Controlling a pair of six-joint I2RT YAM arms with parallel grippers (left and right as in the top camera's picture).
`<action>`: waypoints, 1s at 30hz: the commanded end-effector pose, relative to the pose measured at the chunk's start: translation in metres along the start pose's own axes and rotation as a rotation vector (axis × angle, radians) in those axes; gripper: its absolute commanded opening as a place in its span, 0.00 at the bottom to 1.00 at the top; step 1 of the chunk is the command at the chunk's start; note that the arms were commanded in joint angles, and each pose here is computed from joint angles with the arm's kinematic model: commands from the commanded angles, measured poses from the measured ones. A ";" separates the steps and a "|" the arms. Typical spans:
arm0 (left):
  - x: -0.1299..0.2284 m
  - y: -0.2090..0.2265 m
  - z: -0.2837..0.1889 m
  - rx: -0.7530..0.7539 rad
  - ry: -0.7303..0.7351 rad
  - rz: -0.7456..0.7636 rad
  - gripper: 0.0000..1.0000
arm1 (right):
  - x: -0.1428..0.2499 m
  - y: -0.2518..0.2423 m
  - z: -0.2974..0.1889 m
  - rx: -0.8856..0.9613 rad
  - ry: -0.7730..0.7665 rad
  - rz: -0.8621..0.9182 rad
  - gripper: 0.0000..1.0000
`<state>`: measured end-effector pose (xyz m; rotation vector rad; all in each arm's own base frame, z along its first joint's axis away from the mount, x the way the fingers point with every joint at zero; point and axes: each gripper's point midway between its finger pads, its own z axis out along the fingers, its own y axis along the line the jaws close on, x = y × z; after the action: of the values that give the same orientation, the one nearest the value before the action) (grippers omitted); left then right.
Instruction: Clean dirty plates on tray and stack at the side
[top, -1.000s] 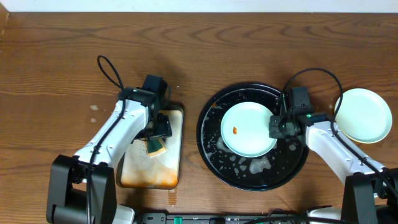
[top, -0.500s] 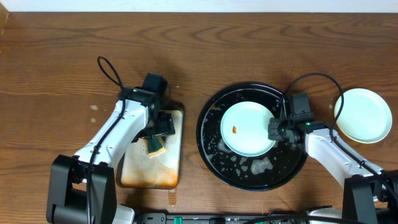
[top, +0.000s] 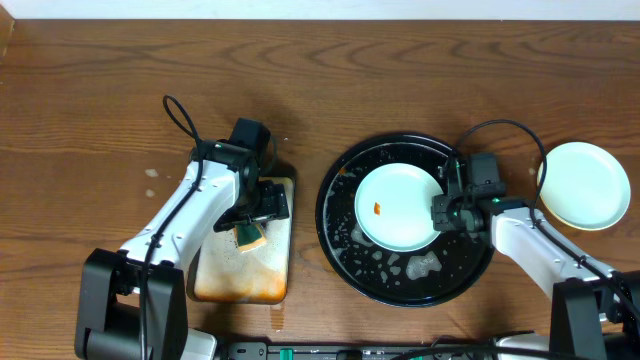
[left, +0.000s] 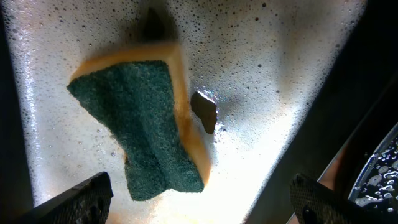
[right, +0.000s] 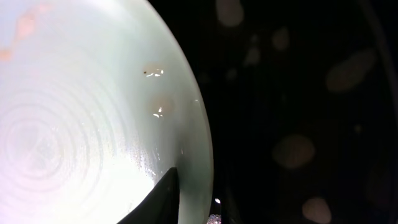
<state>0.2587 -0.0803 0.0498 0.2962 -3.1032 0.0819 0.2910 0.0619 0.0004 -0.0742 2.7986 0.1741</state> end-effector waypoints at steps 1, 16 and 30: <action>0.003 -0.001 -0.001 0.007 0.008 0.015 0.92 | 0.012 0.002 0.004 -0.091 0.050 -0.001 0.19; 0.004 -0.001 -0.001 0.007 0.009 0.015 0.92 | -0.020 -0.004 -0.012 -0.163 0.036 0.071 0.22; 0.007 0.001 -0.001 0.001 0.022 0.014 0.92 | 0.002 -0.012 0.030 -0.138 0.151 0.099 0.01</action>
<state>0.2540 -0.0813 0.0500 0.2946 -3.0823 0.0908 0.3234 0.0636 -0.0005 -0.0187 2.8215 0.4798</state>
